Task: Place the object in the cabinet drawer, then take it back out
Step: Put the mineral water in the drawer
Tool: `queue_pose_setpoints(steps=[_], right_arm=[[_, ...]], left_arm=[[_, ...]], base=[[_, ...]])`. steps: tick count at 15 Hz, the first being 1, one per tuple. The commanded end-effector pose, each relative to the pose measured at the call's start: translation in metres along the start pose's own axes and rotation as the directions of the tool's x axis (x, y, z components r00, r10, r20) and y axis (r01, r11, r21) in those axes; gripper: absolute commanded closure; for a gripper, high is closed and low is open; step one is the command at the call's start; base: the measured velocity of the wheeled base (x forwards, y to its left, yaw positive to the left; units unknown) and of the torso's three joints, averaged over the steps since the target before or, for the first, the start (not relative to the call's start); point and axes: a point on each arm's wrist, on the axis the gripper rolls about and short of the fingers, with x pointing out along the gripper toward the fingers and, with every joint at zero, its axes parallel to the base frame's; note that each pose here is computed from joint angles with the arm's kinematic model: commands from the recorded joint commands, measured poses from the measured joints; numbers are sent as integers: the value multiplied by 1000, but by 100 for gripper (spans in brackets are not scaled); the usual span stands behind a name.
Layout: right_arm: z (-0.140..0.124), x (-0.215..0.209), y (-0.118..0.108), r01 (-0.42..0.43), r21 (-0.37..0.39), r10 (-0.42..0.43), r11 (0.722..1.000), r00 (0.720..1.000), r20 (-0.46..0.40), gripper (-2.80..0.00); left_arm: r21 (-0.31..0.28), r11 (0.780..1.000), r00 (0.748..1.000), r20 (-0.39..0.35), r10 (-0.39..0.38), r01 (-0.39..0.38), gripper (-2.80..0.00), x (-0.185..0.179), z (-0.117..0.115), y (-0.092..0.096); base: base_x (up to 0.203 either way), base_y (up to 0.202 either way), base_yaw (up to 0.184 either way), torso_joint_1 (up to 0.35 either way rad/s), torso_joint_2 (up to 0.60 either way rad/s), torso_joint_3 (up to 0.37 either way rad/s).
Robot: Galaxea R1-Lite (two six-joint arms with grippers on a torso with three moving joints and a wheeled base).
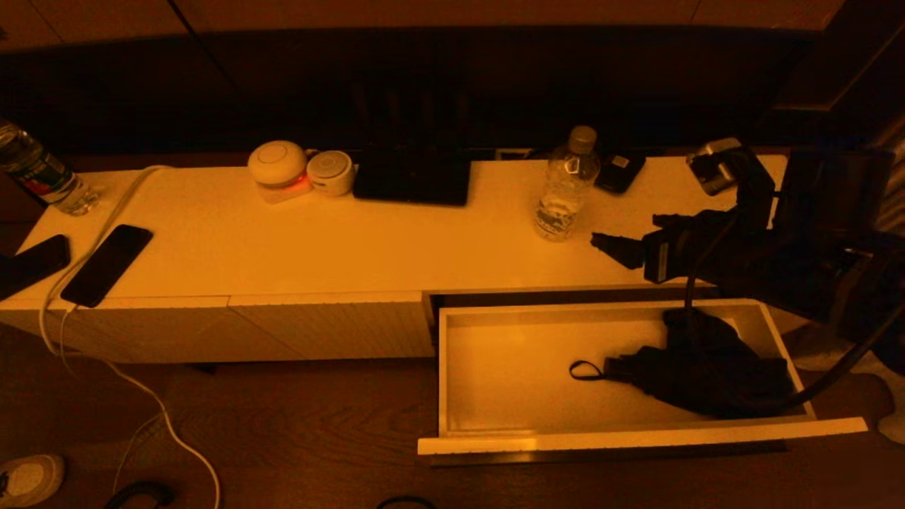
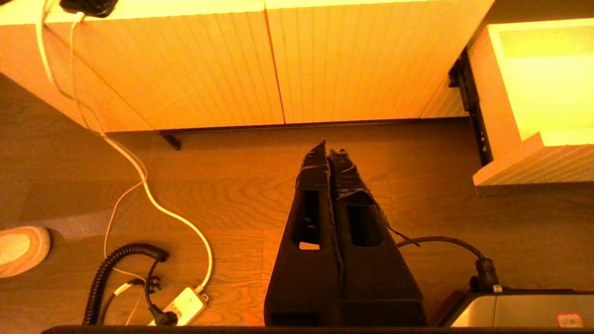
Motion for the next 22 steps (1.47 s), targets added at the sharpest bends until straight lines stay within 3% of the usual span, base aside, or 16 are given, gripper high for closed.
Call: queue_pose_setpoints(steps=[1, 9, 13, 22], right_arm=[[-7, 9, 6, -13, -3, 14, 1000, 1000, 21, -280], [-25, 56, 11, -7, -17, 9, 1000, 992, 126, -280], [-41, 93, 16, 87, -45, -77, 995, 980, 186, -280], [-40, 131, 16, 165, -62, -143, 984, 952, 272, -280]], left_arm=[[0, 1000, 1000, 0, 0, 0, 0, 0, 0, 0], [0, 1000, 1000, 0, 0, 0, 0, 0, 0, 0], [0, 1000, 1000, 0, 0, 0, 0, 0, 0, 0], [0, 1000, 1000, 0, 0, 0, 0, 0, 0, 0]], base=[[0, 0, 0, 0, 0, 0], [0, 0, 0, 0, 0, 0], [0, 0, 0, 0, 0, 0], [0, 0, 0, 0, 0, 0]])
